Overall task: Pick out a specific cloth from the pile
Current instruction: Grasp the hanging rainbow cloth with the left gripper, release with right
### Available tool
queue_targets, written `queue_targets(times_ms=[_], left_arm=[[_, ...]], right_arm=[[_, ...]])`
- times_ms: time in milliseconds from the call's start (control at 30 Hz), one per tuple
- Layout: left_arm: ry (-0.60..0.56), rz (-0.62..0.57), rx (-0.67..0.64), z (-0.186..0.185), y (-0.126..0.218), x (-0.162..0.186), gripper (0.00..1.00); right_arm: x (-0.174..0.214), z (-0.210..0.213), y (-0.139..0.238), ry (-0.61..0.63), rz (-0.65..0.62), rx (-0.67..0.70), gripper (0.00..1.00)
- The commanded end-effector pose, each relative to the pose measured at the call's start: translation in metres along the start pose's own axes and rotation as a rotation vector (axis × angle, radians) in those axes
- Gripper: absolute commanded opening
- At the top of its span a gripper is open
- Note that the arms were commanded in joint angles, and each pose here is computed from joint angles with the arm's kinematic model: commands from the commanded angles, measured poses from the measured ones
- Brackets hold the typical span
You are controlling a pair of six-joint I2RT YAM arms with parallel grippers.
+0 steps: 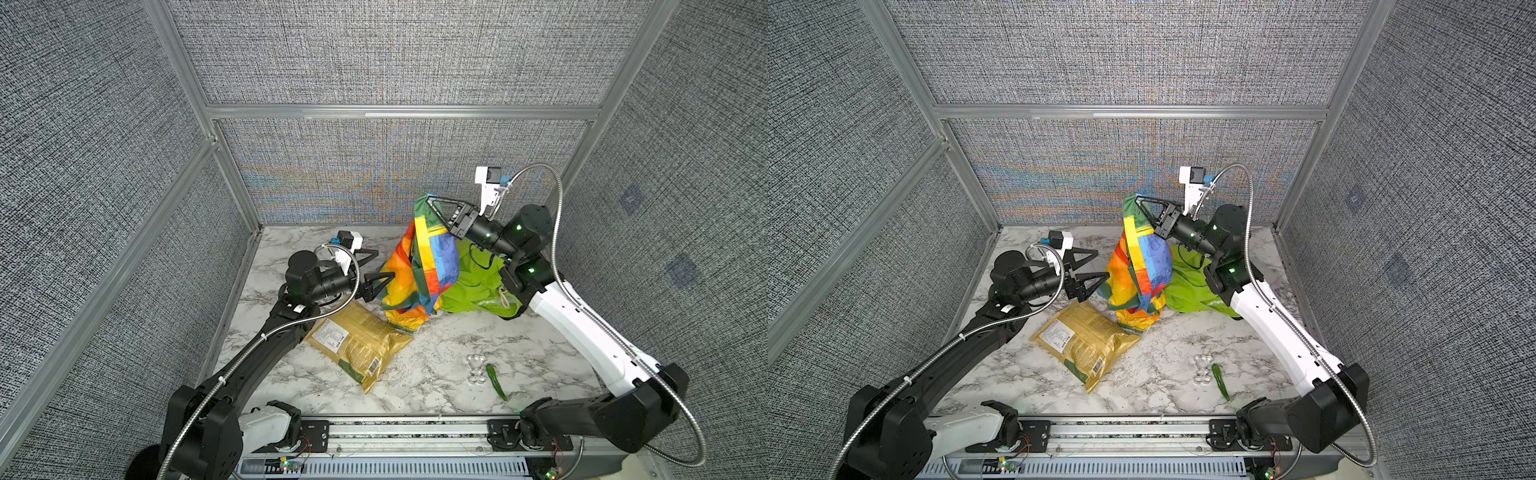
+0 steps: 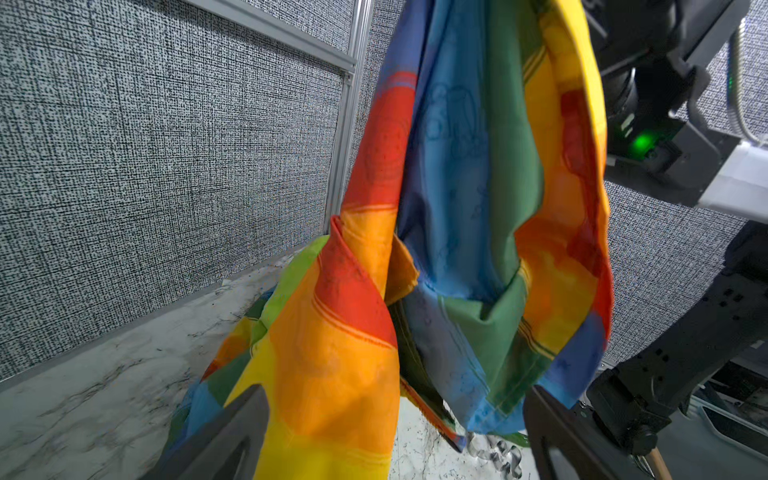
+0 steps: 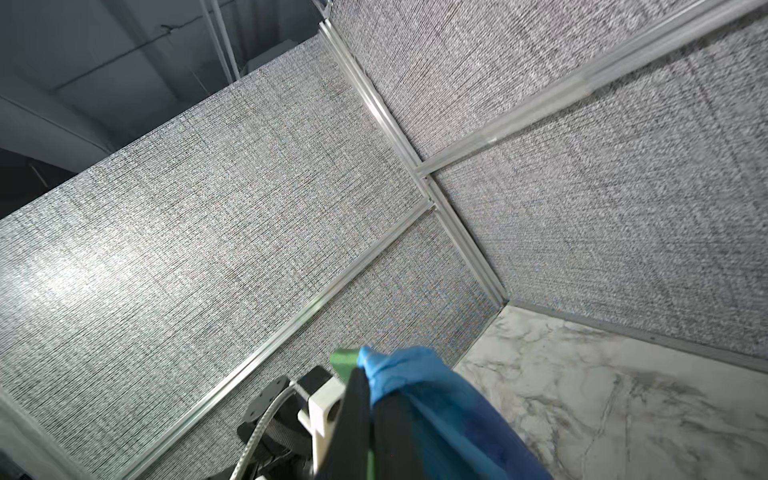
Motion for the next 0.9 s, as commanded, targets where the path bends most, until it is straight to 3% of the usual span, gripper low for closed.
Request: queue_targets(times_ms=[0, 300, 467, 733, 867], left_arm=[[-0.010, -0.042, 0.009, -0.003, -0.006, -0.005, 0.99], [0.012, 0.011, 0.023, -0.006, -0.024, 0.011, 0.99], [0.006, 0.060, 0.109, -0.017, -0.034, 0.017, 0.98], [0.024, 0.094, 0.066, -0.011, -0.045, 0.026, 0.84], [0.065, 0.045, 0.148, -0.014, -0.051, 0.023, 0.75]], right_arm=[[0.003, 0.011, 0.001, -0.005, -0.010, -0.115, 0.00], [0.018, 0.005, -0.013, -0.048, 0.057, -0.162, 0.00], [0.018, 0.002, -0.013, -0.036, 0.050, -0.124, 0.00], [0.019, 0.010, -0.011, -0.035, 0.054, -0.145, 0.00], [0.022, 0.010, -0.011, -0.030, 0.064, -0.132, 0.00]])
Point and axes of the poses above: each gripper's point midway between its finger pads, its own y axis back along the fingers, its own z axis along the line the jaws close on, x = y × z, the point moved 10 cm from there along y, back along the fingers, and after that the axes turned 8 degrees about -y, right-handed, at the moved point
